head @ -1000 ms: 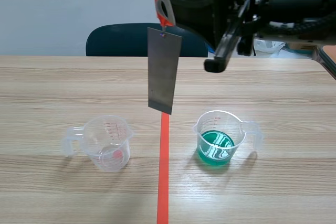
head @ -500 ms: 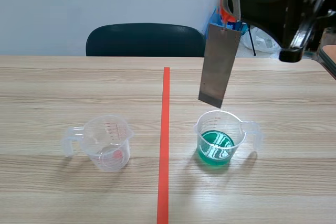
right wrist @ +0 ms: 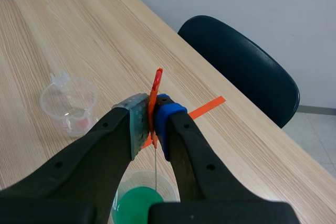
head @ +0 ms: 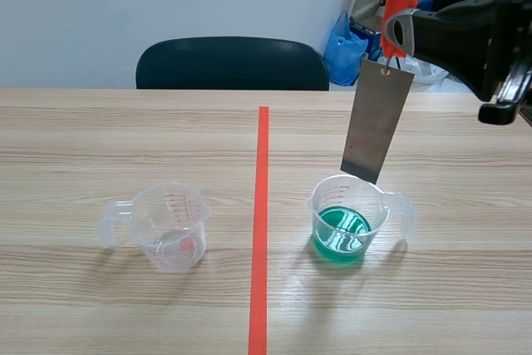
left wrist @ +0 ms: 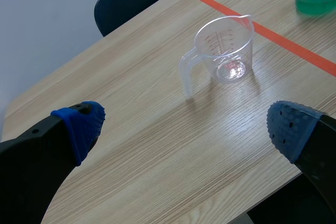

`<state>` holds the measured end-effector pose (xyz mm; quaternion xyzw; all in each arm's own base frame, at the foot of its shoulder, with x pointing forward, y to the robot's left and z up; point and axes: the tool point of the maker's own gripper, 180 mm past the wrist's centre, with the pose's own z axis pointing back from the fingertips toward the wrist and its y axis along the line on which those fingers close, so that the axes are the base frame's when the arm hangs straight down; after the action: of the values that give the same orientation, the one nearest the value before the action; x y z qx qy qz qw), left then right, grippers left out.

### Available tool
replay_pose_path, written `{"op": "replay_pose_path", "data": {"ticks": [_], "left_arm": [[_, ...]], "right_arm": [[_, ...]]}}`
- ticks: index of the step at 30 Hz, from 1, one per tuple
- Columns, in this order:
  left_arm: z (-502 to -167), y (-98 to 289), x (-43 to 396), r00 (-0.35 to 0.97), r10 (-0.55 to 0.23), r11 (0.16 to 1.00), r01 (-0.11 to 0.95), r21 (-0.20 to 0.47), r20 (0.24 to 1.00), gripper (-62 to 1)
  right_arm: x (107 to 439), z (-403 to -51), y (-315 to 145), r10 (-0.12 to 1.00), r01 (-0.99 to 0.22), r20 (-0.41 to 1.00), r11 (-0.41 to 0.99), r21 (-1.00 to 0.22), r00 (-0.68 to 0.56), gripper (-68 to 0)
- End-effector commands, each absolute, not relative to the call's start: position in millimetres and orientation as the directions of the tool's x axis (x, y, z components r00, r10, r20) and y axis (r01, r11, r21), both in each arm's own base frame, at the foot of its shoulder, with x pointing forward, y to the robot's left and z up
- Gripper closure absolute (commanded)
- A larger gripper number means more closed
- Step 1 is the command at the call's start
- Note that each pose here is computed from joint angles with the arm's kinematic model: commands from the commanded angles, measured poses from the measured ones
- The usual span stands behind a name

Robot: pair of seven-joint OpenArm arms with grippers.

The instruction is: Do the redox reaction experiment

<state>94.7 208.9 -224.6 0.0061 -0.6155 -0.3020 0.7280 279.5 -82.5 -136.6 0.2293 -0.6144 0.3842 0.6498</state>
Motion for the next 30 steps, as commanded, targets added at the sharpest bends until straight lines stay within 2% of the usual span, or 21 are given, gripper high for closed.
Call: {"op": "replay_pose_path", "data": {"ticks": [1, 30], "left_arm": [[-219.4, 206.1, 96.5, 0.040, -0.432, 0.823, 0.425, 0.376, 0.901, -62.3], [-219.4, 206.1, 96.5, 0.040, -0.432, 0.823, 0.425, 0.376, 0.901, -62.3]], "right_arm": [[280.1, -124.1, -80.9, 0.197, -0.779, 0.977, 0.598, -0.189, -0.086, -0.6], [278.9, -127.7, -81.1, 0.204, -0.780, 0.976, 0.597, -0.187, -0.078, -0.6]]}}
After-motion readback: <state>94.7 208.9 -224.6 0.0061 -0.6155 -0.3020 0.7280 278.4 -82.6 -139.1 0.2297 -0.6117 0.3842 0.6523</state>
